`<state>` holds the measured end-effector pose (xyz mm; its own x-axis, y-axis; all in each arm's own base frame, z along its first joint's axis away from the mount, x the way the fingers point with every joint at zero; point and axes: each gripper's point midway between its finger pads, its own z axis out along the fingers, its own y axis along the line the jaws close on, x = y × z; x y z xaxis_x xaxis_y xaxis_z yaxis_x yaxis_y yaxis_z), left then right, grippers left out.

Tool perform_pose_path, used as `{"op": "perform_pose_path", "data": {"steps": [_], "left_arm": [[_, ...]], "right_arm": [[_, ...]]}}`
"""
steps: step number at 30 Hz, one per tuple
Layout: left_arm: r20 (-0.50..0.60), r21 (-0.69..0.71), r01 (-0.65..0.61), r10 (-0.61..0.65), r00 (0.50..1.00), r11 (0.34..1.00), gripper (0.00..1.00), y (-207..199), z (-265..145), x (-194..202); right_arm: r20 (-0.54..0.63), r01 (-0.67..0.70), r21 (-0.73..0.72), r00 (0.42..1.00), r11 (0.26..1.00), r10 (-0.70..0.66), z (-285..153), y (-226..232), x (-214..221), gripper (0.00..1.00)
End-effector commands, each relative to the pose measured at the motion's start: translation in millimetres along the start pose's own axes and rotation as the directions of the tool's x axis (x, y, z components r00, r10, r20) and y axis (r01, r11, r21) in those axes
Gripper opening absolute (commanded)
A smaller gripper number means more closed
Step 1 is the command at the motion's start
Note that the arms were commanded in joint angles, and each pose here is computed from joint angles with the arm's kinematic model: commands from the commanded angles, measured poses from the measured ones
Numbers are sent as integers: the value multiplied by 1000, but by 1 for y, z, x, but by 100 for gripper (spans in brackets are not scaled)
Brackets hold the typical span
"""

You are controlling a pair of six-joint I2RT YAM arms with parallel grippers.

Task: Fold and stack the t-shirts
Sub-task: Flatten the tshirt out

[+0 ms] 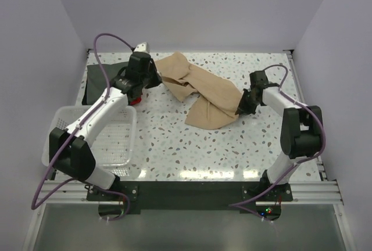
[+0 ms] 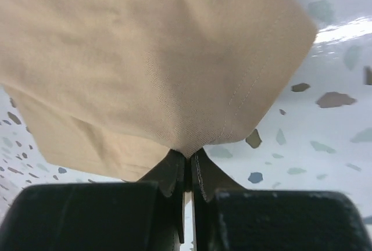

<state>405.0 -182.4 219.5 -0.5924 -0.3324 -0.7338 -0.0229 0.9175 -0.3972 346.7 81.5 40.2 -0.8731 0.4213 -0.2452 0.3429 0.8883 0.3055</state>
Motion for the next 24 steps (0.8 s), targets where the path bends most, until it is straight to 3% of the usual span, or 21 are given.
{"op": "perform_pose_path", "data": {"steps": [1,7,13,17,18,21,24], "left_arm": [[64,-56,-10,14,998,998,0,20,-21,-21],[102,-114,13,-1,995,993,0,45,-43,-30],[73,-155,18,-6,997,988,0,62,-39,-17],[46,-123,15,-9,999,992,0,58,-31,-10],[39,-118,14,-9,999,993,0,58,-30,-8],[14,-103,20,-19,1000,994,0,58,-26,2],[8,-111,21,-20,1000,994,0,62,-26,9]], "right_arm": [[114,6,51,993,999,-12,-59,-11,-35,0],[198,-56,151,980,987,25,-109,-58,-76,0],[218,-101,225,975,969,51,-101,-94,-134,2],[193,-74,204,981,976,34,-100,-86,-151,42],[203,-73,180,979,981,35,-105,-81,-149,57],[198,-80,177,979,981,44,-110,-84,-127,70],[153,-89,208,987,974,58,-106,-96,-95,71]]}}
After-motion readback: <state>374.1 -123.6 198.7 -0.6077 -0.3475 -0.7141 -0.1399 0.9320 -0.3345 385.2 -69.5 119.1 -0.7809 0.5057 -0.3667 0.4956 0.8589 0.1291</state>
